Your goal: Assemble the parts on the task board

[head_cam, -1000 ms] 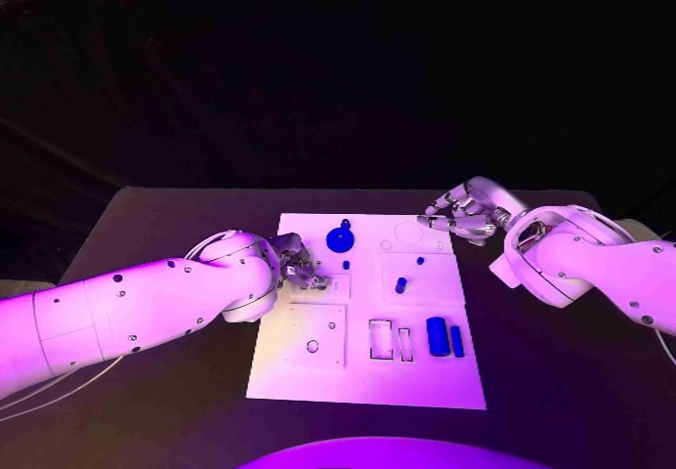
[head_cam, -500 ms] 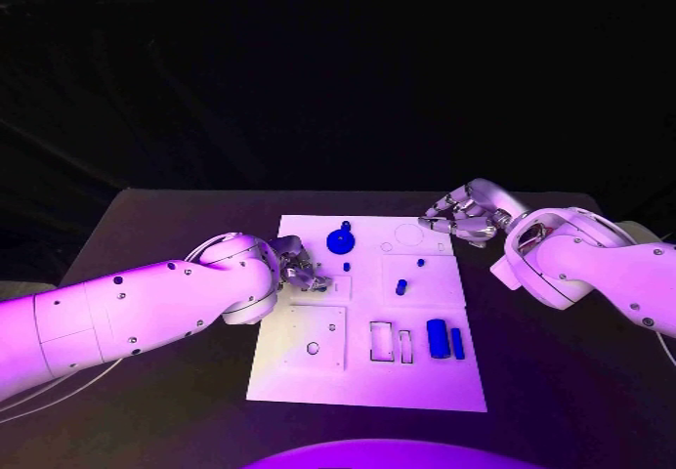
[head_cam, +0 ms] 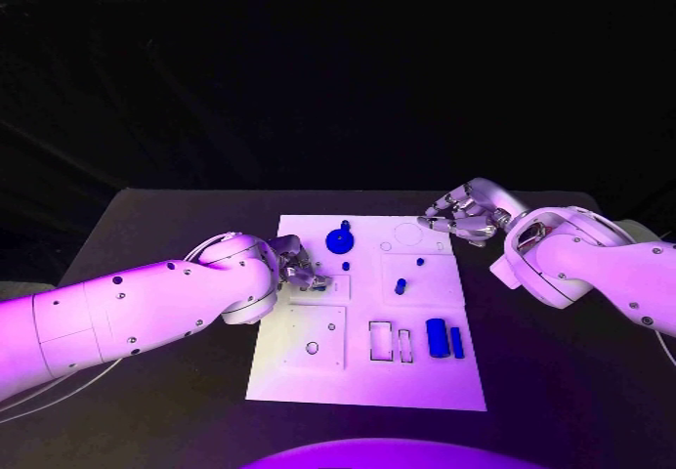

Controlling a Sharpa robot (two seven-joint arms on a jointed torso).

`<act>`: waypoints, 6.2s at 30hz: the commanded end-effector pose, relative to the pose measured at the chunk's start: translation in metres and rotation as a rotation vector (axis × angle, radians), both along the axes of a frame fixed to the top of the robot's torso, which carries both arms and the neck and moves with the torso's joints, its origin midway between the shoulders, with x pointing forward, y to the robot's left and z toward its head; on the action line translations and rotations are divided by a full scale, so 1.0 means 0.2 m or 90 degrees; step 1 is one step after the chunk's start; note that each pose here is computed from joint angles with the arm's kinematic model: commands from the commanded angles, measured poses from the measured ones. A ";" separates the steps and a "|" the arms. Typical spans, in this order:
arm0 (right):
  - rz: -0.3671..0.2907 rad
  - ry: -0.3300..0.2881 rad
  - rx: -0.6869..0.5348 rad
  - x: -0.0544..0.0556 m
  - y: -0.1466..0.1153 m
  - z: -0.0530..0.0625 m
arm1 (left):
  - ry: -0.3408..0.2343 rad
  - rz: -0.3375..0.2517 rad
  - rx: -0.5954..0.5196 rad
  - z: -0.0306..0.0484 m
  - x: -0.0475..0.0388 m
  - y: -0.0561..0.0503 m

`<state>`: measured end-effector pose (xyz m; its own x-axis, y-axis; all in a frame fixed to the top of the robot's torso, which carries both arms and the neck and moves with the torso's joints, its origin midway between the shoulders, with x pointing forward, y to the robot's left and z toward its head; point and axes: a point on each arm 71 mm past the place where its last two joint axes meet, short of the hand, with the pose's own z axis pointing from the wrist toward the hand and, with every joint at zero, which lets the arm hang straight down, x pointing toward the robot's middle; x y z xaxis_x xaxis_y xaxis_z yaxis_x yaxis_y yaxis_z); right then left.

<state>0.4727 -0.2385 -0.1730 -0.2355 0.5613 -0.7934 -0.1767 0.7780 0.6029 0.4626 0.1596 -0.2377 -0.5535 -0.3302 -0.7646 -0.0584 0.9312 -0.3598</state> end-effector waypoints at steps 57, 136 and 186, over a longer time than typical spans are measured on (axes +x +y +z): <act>0.007 -0.002 -0.002 0.00 0.01 0.00 | 0.051 0.012 -0.015 -0.015 -0.012 0.02; 0.008 -0.001 -0.002 0.00 0.01 -0.01 | 0.046 0.009 -0.062 0.104 0.051 -0.02; 0.011 0.000 -0.001 0.00 0.02 -0.01 | 0.052 -0.016 0.003 0.032 0.033 -0.03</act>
<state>0.4727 -0.2367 -0.1754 -0.2404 0.5612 -0.7920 -0.1778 0.7767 0.6043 0.4712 0.1538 -0.2275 -0.5988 -0.3422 -0.7242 -0.0708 0.9232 -0.3777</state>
